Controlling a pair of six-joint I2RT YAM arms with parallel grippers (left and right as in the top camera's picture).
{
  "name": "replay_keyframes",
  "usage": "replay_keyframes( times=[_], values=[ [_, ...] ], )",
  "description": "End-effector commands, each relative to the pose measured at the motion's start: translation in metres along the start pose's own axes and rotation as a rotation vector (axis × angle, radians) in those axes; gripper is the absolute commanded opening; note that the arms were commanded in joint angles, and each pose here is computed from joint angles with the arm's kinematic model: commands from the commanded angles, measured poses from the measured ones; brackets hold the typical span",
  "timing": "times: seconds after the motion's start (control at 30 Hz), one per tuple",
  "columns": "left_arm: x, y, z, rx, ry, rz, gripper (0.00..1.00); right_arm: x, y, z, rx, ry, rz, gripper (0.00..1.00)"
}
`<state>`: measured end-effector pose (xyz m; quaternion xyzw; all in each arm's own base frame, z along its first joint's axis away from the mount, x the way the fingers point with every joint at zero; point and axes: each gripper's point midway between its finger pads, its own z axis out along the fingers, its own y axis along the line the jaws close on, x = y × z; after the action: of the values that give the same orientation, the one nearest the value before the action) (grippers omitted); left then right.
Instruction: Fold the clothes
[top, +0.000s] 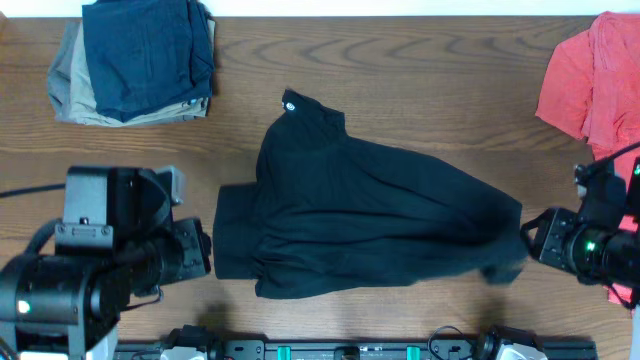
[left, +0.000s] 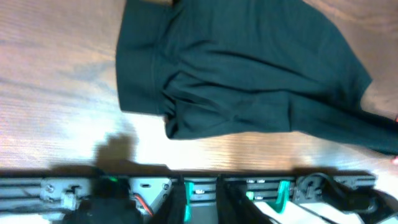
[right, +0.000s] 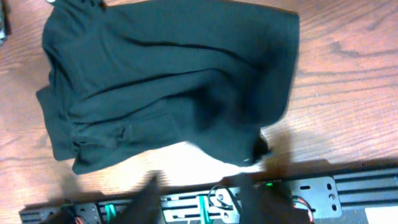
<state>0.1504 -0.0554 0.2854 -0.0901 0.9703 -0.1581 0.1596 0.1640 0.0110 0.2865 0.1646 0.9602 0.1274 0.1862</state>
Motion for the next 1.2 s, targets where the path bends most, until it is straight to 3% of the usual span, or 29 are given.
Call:
replay_keyframes(
  times=[0.0, 0.03, 0.07, 0.17, 0.3, 0.53, 0.8, 0.97, 1.07, 1.17],
  values=[
    [0.018, 0.003, 0.003, -0.012, 0.087, -0.029, 0.34, 0.003, 0.006, -0.002, -0.033, -0.009, -0.007, 0.88],
    [0.016, 0.003, 0.004, -0.012, 0.084, -0.027, 0.37, 0.002, 0.006, -0.002, -0.033, -0.012, -0.008, 0.98],
    [0.012, 0.002, 0.005, -0.009, 0.078, -0.022, 0.41, 0.001, 0.006, -0.002, -0.034, -0.015, -0.009, 0.99],
    [-0.005, -0.002, 0.012, -0.002, 0.054, -0.002, 0.57, -0.003, 0.006, -0.002, -0.035, -0.033, -0.014, 0.99],
    [-0.032, -0.006, 0.029, -0.001, 0.049, 0.004, 0.64, -0.018, 0.008, -0.001, -0.038, -0.083, -0.028, 0.99],
    [-0.079, -0.004, 0.092, -0.035, 0.161, -0.008, 0.64, -0.050, 0.003, 0.010, -0.001, -0.129, -0.036, 0.99],
    [-0.104, 0.012, 0.183, -0.089, 0.333, -0.056, 0.59, -0.083, -0.011, 0.073, 0.029, -0.027, -0.006, 0.99],
    [-0.102, 0.024, 0.222, -0.118, 0.426, -0.085, 0.60, -0.102, -0.044, 0.120, 0.184, 0.047, 0.124, 0.99],
    [-0.096, 0.031, 0.239, -0.136, 0.484, -0.100, 0.72, -0.108, -0.062, 0.150, 0.261, 0.112, 0.158, 0.99],
    [-0.090, 0.036, 0.252, -0.151, 0.532, -0.114, 0.72, -0.113, -0.071, 0.183, 0.283, 0.171, 0.173, 0.98]
  ],
)
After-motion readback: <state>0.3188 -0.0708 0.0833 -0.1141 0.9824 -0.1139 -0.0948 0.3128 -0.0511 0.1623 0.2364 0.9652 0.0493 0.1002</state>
